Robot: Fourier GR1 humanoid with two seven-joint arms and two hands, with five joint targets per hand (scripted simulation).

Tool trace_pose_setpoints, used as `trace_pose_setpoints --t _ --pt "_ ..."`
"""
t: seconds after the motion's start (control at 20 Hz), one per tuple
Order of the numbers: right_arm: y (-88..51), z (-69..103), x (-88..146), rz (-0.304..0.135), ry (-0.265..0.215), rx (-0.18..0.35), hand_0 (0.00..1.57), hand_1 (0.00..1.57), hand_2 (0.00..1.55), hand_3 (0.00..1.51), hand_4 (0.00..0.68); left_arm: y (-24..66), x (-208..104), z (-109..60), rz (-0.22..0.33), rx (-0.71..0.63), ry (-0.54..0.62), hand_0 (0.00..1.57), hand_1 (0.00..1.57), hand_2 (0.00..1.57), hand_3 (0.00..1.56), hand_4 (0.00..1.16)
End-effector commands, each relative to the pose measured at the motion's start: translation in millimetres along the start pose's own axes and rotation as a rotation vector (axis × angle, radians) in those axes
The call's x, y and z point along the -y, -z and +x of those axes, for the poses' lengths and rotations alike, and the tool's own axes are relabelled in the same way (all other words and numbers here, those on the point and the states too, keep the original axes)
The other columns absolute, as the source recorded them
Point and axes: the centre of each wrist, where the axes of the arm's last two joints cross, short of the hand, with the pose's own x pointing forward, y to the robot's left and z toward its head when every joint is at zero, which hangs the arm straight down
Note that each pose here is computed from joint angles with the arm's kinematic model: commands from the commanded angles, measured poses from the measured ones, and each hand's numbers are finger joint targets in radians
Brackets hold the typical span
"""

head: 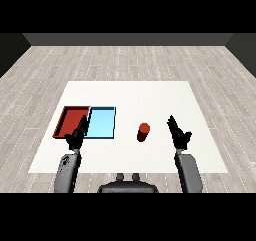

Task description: Pick the red can and put it in the red box

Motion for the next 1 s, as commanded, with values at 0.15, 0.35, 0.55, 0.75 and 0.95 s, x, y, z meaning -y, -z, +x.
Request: trace_pose_setpoints --t 0.15,0.35,0.55,0.75,0.95 --pt "-20.1 -5.8 -3 -0.021 -0.032 -0.001 0.0 0.0 0.0 0.0 0.0 -3.4 0 -3.1 0.037 -0.022 0.013 0.0 0.0 0.0 0.0 0.0" --pt "-16.0 8.7 -22 0.043 0.102 0.249 0.0 0.0 0.0 0.0 0.0 -1.7 -7 27.6 0.082 0.33 -0.057 0.0 0.0 0.0 0.0 0.0" --pt "-25.8 3.6 -8 0.068 0.142 0.284 0.0 0.0 0.0 0.0 0.0 -18.6 5 4.0 0.083 0.358 -0.056 0.0 0.0 0.0 0.0 0.0" --pt "-22.3 -6.2 -5 0.067 0.103 0.307 0.0 0.0 0.0 0.0 0.0 -25.2 7 -6.2 0.07 0.342 -0.081 0.0 0.0 0.0 0.0 0.0" --pt "-27.3 3.6 -10 0.051 0.106 0.293 0.0 0.0 0.0 0.0 0.0 0.4 -2 4.3 0.072 0.361 -0.077 0.0 0.0 0.0 0.0 0.0"
